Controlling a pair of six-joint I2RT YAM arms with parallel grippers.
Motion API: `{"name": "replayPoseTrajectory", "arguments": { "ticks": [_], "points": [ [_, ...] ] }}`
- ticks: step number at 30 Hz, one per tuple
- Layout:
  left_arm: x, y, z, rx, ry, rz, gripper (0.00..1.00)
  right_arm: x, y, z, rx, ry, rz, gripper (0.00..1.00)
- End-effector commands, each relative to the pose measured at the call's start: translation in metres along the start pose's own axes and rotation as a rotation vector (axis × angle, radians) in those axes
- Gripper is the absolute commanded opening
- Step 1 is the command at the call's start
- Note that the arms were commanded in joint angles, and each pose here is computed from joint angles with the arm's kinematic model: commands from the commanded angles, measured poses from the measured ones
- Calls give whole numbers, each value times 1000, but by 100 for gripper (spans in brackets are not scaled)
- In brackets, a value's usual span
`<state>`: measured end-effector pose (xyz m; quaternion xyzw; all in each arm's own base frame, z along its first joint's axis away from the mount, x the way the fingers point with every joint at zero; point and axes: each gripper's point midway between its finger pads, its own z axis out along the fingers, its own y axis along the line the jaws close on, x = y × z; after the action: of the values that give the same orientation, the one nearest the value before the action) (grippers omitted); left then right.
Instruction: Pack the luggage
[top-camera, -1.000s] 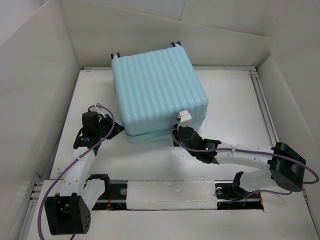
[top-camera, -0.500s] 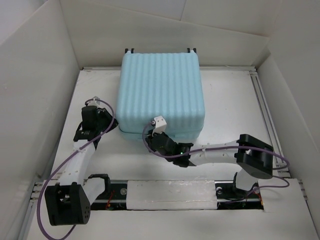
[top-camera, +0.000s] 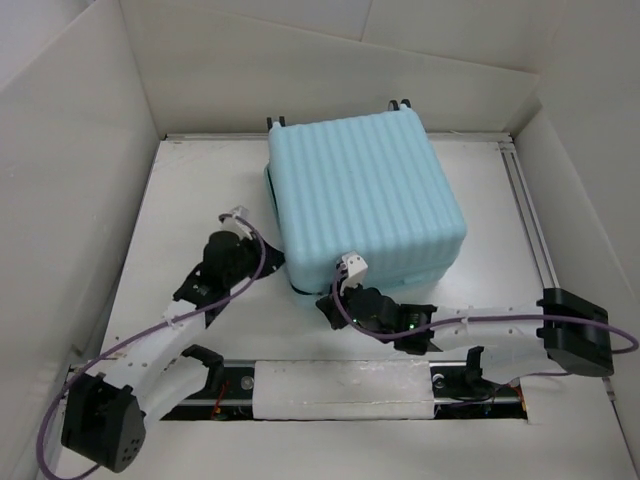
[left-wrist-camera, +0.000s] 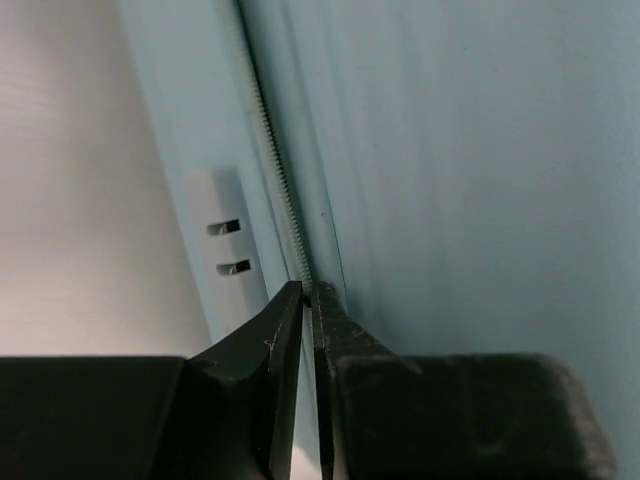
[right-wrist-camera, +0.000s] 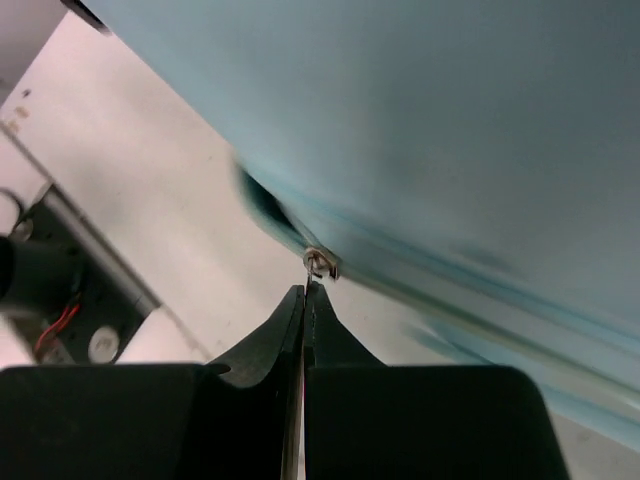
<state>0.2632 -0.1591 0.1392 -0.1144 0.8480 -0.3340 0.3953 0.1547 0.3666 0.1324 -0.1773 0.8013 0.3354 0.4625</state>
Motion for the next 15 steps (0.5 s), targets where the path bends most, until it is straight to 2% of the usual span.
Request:
{"name": "replayPoseTrajectory", "arguments": {
  "ticks": [1,4,6,8,9,10,12,15],
  "points": [
    [48,-112,-20,435,148,-117,6,3,86,-41,-347,96,118,0],
    [63,-116,-22,457,155,-127,5,-18,109,-56,-411,80,194,0],
    [64,-123,-33,501,145,-147,3,-27,146,-72,-525,77,216,0],
    [57,-133,-49,555,124,-138,3,-6,174,-76,-540,136,190,0],
    [55,-131,-51,535,118,-143,3,-19,188,-74,-515,114,204,0],
    [54,-131,-56,541,113,-142,3,7,179,-63,-429,177,167,0],
    [45,-142,-71,601,84,-132,6,12,182,-59,-414,186,187,0],
    [50,-149,-82,645,117,-137,6,20,182,-65,-379,190,192,0]
  ]
}}
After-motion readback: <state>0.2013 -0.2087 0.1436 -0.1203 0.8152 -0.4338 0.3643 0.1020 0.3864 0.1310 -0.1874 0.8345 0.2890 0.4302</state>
